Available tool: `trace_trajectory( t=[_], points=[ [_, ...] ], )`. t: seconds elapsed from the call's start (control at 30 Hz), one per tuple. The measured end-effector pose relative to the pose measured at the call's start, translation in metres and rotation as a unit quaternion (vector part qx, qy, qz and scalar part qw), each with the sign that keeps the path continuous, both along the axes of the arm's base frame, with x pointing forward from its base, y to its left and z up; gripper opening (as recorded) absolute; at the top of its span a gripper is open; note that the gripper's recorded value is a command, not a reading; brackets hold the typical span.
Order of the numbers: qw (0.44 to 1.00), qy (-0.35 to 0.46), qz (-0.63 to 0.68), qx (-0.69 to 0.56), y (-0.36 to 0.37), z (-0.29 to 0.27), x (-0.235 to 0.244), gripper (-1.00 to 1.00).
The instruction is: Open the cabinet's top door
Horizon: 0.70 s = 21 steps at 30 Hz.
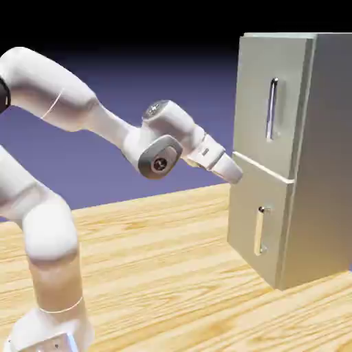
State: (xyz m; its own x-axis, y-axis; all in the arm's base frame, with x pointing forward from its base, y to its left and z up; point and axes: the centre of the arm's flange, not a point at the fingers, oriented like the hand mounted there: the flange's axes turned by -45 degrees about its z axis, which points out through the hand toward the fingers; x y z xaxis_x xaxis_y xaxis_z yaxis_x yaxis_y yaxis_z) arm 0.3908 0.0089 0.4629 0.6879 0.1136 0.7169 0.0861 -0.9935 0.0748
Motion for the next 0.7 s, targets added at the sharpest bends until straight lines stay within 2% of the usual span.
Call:
trace_trajectory(
  t=[0.33, 0.7],
  points=[
    [0.968, -0.039, 0.166, -0.184, 0.03, 0.034, 0.006, 0.0],
    [0.865, -0.081, 0.307, -0.389, 0.05, 0.06, 0.006, 0.0]
  ],
)
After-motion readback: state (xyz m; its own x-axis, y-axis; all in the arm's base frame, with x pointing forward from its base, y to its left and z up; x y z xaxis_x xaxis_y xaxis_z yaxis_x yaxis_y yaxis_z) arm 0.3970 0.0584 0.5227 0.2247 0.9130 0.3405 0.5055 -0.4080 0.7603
